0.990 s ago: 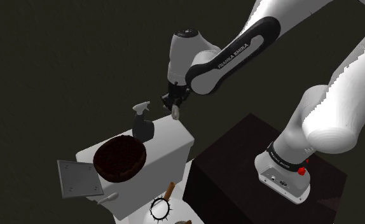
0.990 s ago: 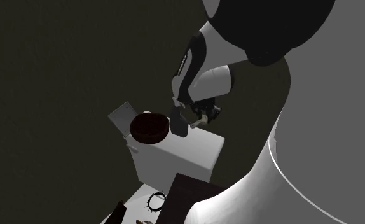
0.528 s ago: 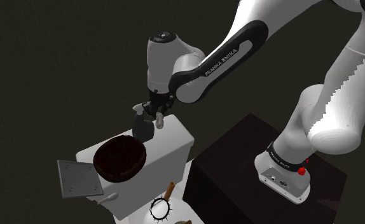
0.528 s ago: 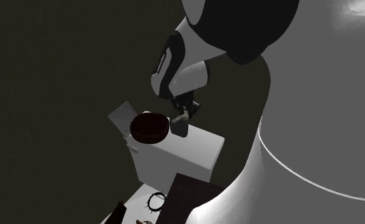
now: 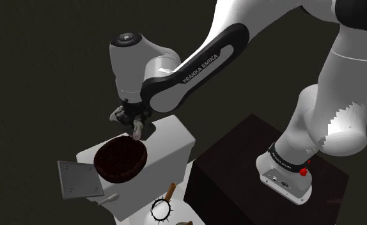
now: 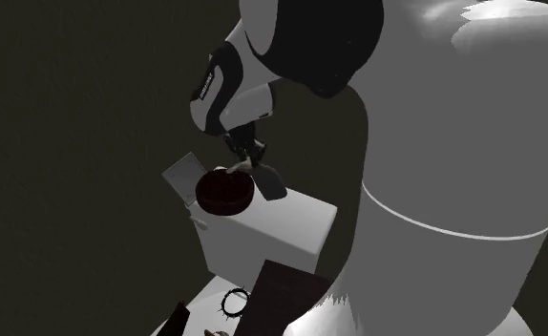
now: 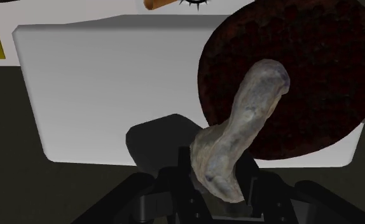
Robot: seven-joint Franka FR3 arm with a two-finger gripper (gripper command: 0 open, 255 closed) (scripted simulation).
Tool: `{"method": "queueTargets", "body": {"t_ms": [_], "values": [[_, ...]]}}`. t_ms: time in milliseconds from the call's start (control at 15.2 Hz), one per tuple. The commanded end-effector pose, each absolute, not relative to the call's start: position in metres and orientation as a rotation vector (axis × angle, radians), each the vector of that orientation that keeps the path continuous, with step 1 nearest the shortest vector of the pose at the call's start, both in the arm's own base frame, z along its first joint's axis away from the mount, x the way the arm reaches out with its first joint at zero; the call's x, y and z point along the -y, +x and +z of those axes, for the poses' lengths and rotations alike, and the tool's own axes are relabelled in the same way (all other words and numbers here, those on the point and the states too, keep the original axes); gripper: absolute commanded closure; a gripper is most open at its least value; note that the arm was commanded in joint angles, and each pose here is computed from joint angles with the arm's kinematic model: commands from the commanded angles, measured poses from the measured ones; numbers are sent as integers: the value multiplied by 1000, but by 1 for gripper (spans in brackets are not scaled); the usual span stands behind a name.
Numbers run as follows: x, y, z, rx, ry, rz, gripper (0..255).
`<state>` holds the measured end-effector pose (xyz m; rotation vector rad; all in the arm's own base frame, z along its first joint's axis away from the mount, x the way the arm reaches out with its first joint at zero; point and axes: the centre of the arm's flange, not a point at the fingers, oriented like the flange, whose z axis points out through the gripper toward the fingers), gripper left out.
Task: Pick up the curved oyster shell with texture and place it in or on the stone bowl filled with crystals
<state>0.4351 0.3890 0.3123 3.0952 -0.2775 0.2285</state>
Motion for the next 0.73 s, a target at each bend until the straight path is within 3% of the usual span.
{"method": "queueTargets", "body": {"t_ms": [0, 660], "values": [[-418, 435, 312, 280, 3095, 228, 255], [-470, 436, 283, 280, 3095, 228, 255]]}}
